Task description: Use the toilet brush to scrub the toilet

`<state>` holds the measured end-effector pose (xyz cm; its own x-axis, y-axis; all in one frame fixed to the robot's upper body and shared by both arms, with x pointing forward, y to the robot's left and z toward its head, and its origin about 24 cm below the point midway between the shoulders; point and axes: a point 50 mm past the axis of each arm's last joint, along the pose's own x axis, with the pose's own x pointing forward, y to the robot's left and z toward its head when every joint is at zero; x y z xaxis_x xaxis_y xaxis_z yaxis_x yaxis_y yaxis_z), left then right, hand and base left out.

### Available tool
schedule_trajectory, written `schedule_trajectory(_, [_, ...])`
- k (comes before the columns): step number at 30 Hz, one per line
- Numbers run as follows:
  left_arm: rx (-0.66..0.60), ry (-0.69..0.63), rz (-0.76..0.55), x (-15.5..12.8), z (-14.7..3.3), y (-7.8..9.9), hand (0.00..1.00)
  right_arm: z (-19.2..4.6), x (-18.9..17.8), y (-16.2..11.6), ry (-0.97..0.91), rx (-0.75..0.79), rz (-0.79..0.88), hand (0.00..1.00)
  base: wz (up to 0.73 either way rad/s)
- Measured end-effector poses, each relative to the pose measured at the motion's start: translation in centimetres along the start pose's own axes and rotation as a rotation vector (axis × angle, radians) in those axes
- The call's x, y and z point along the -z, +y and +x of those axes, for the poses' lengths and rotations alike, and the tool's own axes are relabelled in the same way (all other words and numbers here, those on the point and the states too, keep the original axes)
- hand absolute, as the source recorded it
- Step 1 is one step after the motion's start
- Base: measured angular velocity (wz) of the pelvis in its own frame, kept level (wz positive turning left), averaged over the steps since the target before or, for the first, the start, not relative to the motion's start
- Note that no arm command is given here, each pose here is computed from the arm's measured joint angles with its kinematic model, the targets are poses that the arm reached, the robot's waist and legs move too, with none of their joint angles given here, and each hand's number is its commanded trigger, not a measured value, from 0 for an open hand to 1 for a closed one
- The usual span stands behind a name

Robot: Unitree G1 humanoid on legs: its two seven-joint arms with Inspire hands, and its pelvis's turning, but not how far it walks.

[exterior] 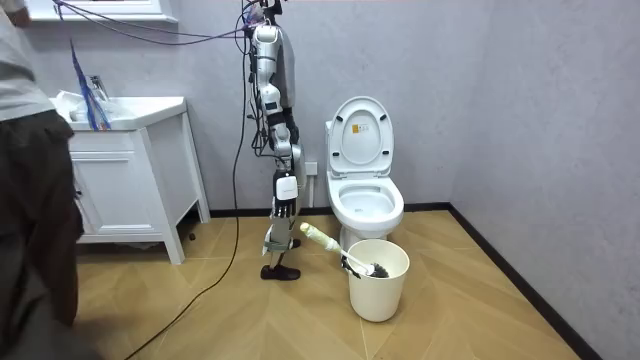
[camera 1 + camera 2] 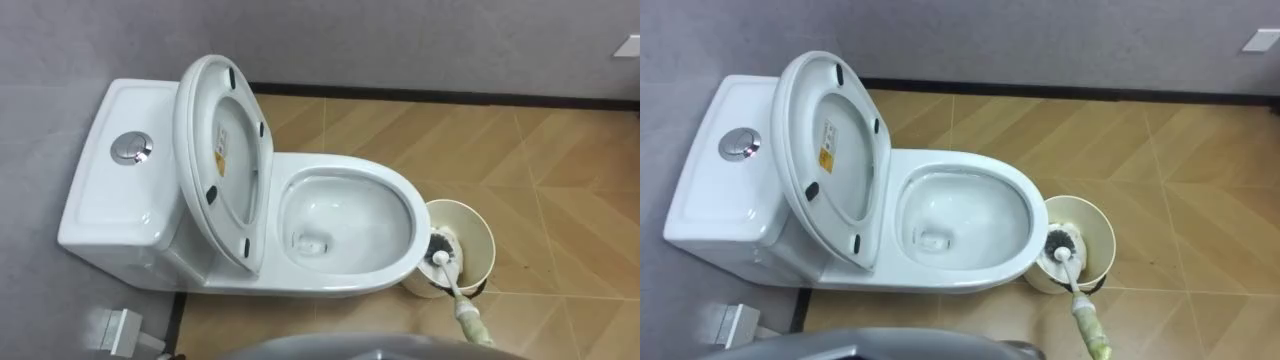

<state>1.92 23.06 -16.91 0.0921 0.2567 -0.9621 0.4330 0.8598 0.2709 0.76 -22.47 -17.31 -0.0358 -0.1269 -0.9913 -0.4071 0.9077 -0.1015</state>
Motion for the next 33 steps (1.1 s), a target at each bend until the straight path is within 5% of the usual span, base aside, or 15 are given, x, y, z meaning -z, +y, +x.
schedule_trajectory(17, [0.009, 0.000, -0.039, 0.4, -0.2, -0.8, 0.00, 0.0, 0.8, -0.4, 0.027, 0.136, 0.099, 0.00, 0.00])
schedule_trajectory(33, [-0.048, -0.031, -0.047, 0.1, -0.2, -0.5, 0.00, -0.7, 0.2, -3.6, -0.073, 0.456, 0.482, 0.00, 0.00])
